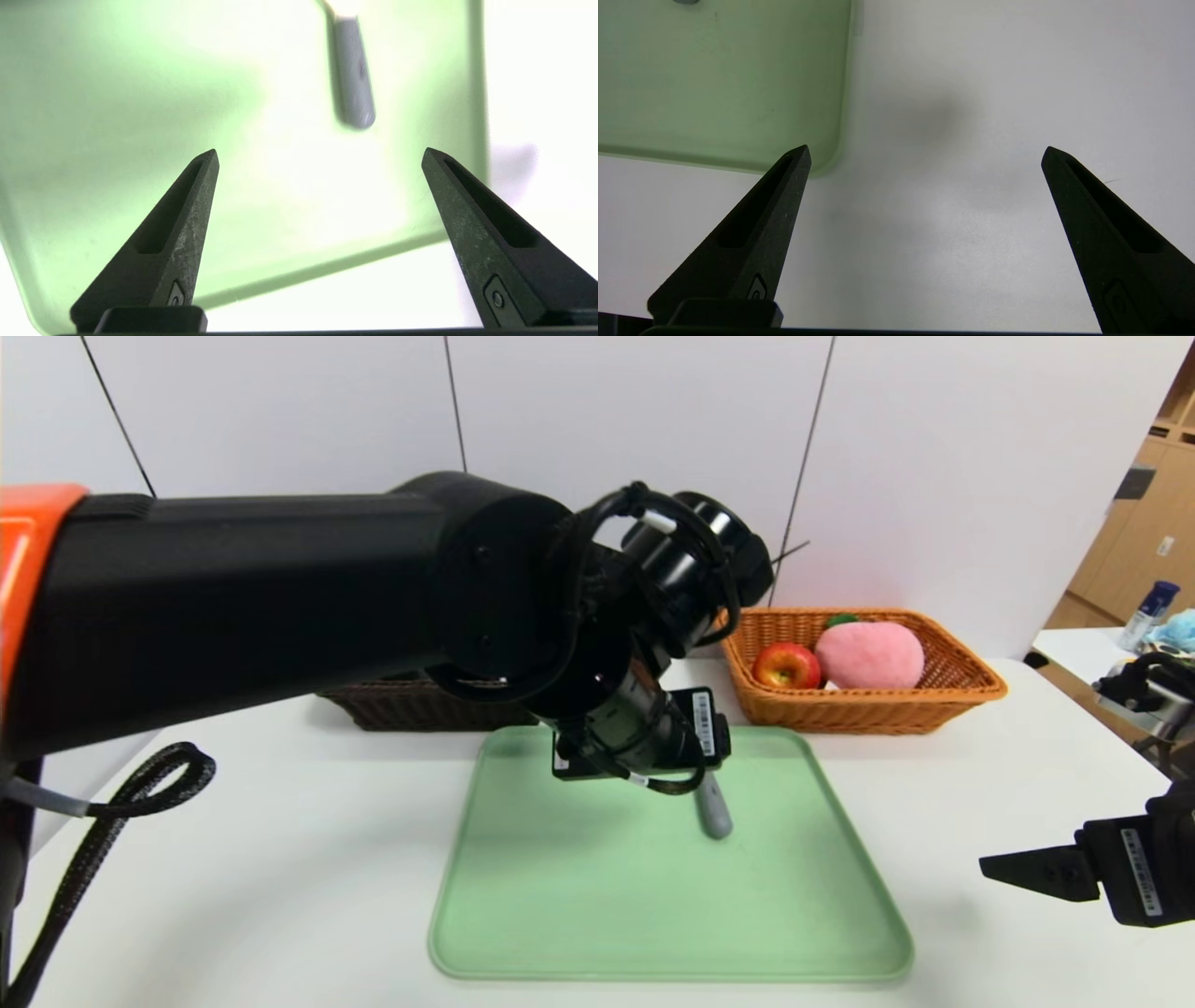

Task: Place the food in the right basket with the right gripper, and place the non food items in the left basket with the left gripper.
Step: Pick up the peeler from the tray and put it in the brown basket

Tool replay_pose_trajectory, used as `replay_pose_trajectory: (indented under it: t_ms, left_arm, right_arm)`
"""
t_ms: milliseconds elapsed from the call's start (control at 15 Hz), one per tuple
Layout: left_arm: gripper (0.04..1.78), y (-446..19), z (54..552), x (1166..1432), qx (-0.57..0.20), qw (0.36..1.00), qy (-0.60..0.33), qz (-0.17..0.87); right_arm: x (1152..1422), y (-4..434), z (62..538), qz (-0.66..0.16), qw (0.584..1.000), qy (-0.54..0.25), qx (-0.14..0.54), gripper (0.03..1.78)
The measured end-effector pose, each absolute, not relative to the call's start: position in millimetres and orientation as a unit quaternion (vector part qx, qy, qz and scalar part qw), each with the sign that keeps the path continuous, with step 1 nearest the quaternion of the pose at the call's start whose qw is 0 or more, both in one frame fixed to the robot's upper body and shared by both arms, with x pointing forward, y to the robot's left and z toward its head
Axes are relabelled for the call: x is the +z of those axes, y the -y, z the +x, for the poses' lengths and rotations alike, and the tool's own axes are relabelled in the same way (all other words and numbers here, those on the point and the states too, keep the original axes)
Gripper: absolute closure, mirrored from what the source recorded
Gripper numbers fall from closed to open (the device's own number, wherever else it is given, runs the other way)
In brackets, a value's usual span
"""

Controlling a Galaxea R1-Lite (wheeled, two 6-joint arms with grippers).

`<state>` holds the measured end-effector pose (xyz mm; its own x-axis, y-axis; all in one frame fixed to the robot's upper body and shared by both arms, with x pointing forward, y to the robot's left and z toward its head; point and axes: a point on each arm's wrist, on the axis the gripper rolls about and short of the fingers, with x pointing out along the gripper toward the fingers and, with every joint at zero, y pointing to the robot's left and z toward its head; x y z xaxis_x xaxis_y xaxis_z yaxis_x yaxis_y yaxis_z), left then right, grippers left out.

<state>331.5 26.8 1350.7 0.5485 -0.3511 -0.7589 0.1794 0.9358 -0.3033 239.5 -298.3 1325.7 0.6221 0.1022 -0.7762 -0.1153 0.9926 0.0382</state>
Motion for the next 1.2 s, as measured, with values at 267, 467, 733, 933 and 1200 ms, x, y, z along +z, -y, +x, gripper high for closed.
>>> replay_pose_trajectory:
  t_ms: [267,467,733,933,1200]
  left_arm:
    - [0.21,-4,336,1325,-0.149,0.871,-0.459,-0.093]
    - [0.18,12,337,1316,-0.167,0.874,-0.446,-0.1]
    - [0.15,25,340,1299,-0.169,0.88,-0.437,-0.08]
    - [0.15,33,345,1284,-0.161,0.893,-0.418,-0.042]
    - [0.14,42,351,1267,-0.162,0.895,-0.415,-0.036]
  right_arm:
    - [1321,300,233,-0.007,0.898,-0.435,0.059,0.1]
    - [1321,301,232,-0.005,0.899,-0.434,0.058,0.1]
    - [1321,301,231,-0.004,0.899,-0.433,0.06,0.1]
    - [1320,301,229,-0.004,0.899,-0.434,0.059,0.1]
    - [1318,302,226,-0.005,0.899,-0.433,0.06,0.1]
